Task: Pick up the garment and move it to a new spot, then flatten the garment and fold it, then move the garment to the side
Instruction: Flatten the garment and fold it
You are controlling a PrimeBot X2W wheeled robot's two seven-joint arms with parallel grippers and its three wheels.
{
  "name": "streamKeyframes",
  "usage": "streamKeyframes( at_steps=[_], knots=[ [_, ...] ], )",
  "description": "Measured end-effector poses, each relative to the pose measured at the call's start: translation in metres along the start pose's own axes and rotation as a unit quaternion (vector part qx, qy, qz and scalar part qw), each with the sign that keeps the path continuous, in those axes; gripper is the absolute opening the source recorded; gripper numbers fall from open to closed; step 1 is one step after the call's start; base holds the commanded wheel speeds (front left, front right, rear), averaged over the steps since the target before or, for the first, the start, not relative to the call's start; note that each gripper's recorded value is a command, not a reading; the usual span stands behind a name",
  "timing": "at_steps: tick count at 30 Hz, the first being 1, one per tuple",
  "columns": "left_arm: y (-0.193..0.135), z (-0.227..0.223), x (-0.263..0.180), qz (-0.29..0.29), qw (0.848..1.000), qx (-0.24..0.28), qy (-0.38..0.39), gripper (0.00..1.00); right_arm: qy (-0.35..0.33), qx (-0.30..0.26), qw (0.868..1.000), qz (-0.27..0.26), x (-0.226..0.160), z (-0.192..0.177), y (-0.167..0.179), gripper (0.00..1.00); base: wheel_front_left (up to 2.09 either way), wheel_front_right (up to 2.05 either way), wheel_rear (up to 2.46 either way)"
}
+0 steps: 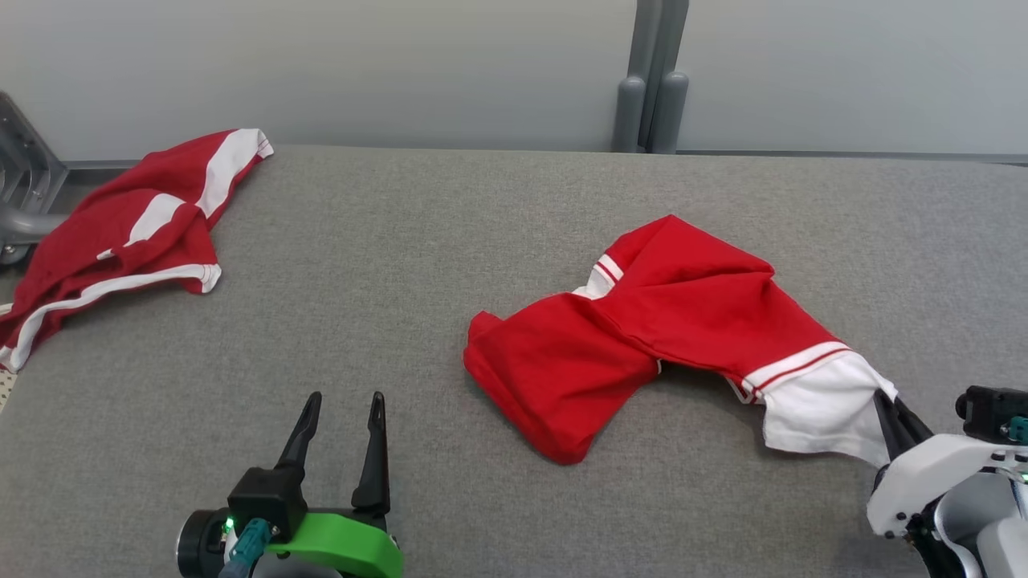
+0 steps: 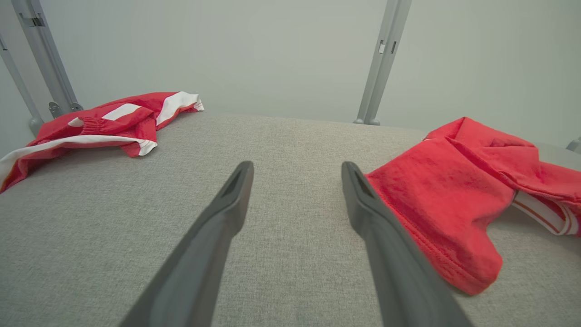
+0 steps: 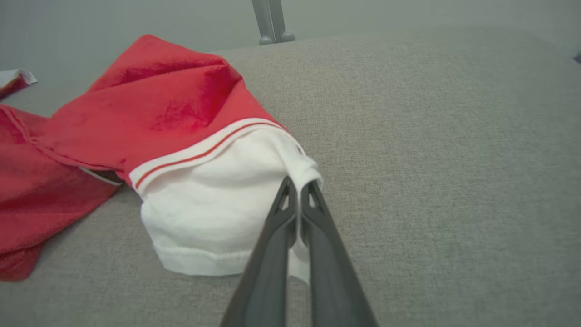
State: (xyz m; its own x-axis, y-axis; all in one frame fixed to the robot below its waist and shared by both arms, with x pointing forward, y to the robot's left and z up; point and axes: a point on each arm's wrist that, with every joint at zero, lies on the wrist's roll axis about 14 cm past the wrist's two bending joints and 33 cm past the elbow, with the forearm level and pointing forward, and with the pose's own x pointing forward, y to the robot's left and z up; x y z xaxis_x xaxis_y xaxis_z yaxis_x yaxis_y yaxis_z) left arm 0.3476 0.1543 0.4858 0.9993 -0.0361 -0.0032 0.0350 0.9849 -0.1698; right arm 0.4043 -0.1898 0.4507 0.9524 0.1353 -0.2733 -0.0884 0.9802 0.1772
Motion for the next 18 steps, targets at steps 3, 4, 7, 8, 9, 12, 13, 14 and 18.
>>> streamKeyframes(
  at_steps=[3, 4, 7, 8, 9, 12, 13, 14, 18],
  knots=[
    [-0.003, 0.0, 0.0, -0.005, 1.0, 0.001, 0.0, 1.0, 0.038, -0.032, 0.999, -0.016, -0.011, -0.008, -0.016, 0.0, 0.0, 0.0, 0.0],
    [-0.004, 0.0, 0.0, -0.007, 1.0, 0.0, 0.0, 1.0, 0.054, -0.043, 0.997, -0.022, -0.015, -0.012, -0.021, 0.0, 0.0, 0.0, 0.0],
    [-0.005, -0.002, -0.001, -0.01, 1.0, 0.0, 0.003, 1.0, 0.079, -0.035, 0.996, -0.036, -0.022, -0.023, -0.029, 0.0, 0.0, 0.0, 0.0],
    [-0.006, -0.003, -0.001, -0.011, 1.0, 0.0, 0.005, 1.0, 0.082, -0.046, 0.995, -0.043, -0.024, -0.024, -0.035, 0.0, 0.0, 0.0, 0.0],
    [-0.007, -0.005, -0.001, -0.013, 1.0, 0.0, 0.007, 1.0, 0.083, -0.052, 0.994, -0.054, -0.026, -0.024, -0.042, 0.0, 0.0, 0.0, 0.0],
    [-0.011, -0.008, -0.001, -0.02, 1.0, 0.0, 0.012, 1.0, 0.088, -0.064, 0.991, -0.075, -0.03, -0.027, -0.056, 0.0, 0.0, 0.0, 0.0],
    [-0.011, -0.009, -0.001, -0.021, 1.0, 0.001, 0.013, 1.0, 0.092, -0.061, 0.991, -0.079, -0.031, -0.03, -0.058, 0.0, 0.0, 0.0, 0.0],
    [-0.012, -0.01, 0.0, -0.022, 1.0, 0.001, 0.015, 1.0, 0.096, -0.06, 0.99, -0.083, -0.032, -0.033, -0.061, 0.0, 0.0, 0.0, 0.0],
    [-0.015, -0.014, 0.001, -0.029, 0.999, 0.002, 0.021, 1.0, 0.096, -0.078, 0.988, -0.088, -0.031, -0.034, -0.066, 0.42, 0.0, 0.0, 0.0]
  ],
)
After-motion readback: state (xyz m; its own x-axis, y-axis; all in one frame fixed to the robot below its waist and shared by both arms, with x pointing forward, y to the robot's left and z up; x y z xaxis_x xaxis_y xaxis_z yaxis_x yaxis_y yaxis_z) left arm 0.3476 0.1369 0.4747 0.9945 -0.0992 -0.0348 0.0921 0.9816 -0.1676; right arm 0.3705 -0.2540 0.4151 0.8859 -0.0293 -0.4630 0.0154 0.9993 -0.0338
